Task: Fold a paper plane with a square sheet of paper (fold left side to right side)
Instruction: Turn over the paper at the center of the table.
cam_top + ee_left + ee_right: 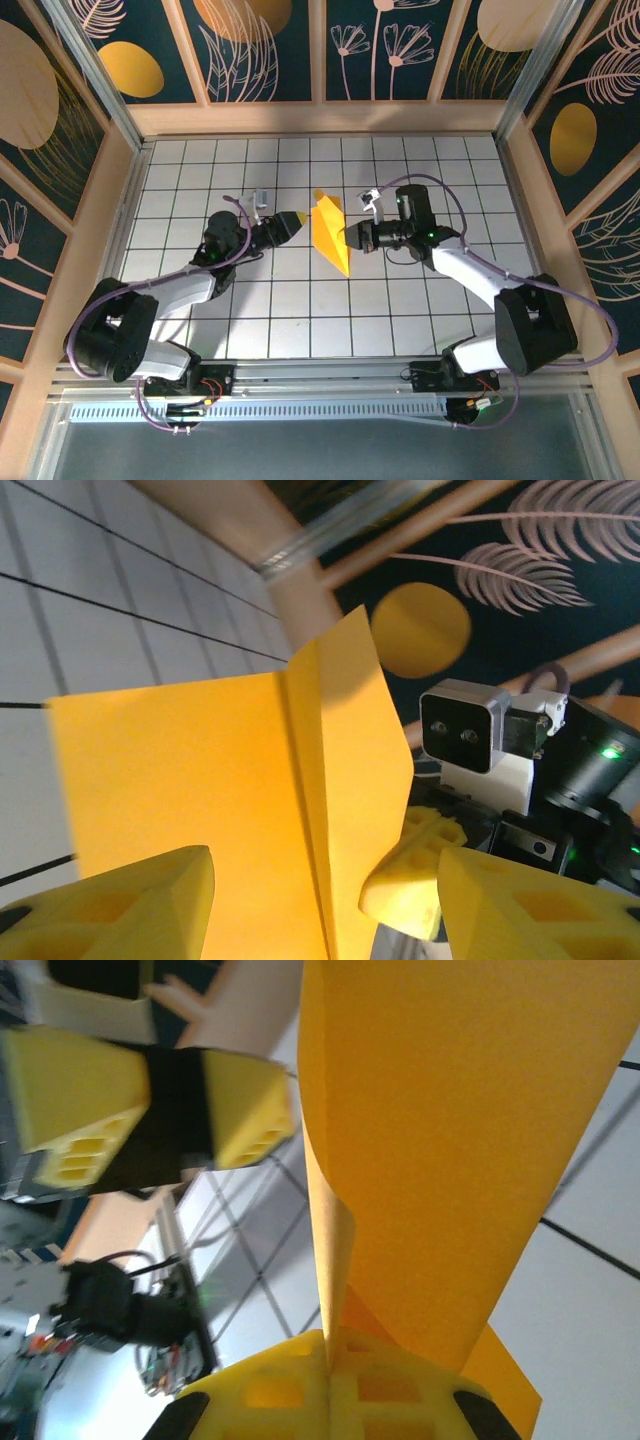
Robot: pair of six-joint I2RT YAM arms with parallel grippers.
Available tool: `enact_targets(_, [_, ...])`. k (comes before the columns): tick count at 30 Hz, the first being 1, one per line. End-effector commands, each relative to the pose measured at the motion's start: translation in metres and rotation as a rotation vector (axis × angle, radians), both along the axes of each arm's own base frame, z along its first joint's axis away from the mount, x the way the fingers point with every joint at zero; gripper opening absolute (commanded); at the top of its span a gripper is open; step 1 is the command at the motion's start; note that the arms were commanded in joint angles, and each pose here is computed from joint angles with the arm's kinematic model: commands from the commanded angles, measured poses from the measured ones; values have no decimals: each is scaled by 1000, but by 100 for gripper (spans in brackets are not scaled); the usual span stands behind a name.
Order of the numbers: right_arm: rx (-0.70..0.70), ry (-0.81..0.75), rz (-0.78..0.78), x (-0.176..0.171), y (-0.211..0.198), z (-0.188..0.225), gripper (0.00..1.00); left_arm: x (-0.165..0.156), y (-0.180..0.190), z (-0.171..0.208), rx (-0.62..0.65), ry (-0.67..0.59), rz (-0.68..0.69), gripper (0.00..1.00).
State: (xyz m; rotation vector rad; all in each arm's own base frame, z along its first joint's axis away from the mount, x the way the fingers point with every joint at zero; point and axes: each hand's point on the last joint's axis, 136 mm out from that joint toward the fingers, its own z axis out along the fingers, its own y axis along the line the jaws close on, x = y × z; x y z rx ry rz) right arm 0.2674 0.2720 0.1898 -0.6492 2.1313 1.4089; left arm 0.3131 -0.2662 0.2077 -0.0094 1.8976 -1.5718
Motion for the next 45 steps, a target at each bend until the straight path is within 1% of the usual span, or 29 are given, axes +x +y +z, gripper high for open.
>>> enact_targets(1, [107, -54, 129, -24, 6, 31, 0, -13, -15, 42, -128, -110, -133, 60])
enact_targets(7, [133, -53, 143, -27, 8, 38, 0, -21, -34, 49, -148, -141, -212, 59])
enact_targets(9, [138, -48, 150, -27, 9, 38, 0, -22, -38, 49, -145, -143, -227, 56])
enact_targets(14, [143, -38, 152, -27, 11, 38, 0, -21, -43, 46, -142, -138, -240, 40])
enact_targets(20, [135, -29, 126, -23, 9, 36, 1, -16, -42, 43, -137, -132, -213, 20])
enact_targets(26, [124, -57, 71, -16, 4, 46, 22, -16, -41, 48, -159, -144, -199, 7])
enact_targets(29, [130, -90, 29, -13, -3, 60, 34, -15, -40, 50, -170, -145, -189, 3])
enact_targets(32, [113, -122, -40, -8, -17, 69, 46, -16, -41, 53, -183, -149, -186, 3])
enact_targets(35, [79, -141, -142, -1, -38, 67, 67, -16, -42, 56, -202, -157, -191, 2])
enact_targets(37, [63, -122, -192, 0, -51, 58, 80, -18, -43, 58, -213, -159, -201, 2])
enact_targets(38, [60, -105, -196, -2, -53, 54, 84, -17, -44, 59, -217, -161, -202, 2])
enact_targets(42, [99, -23, -128, -18, -48, 40, 90, -19, -49, 59, -219, -163, -217, 2])
enact_targets(45, [146, -3, -49, -35, -37, 38, 91, -20, -52, 60, -221, -163, -227, 2])
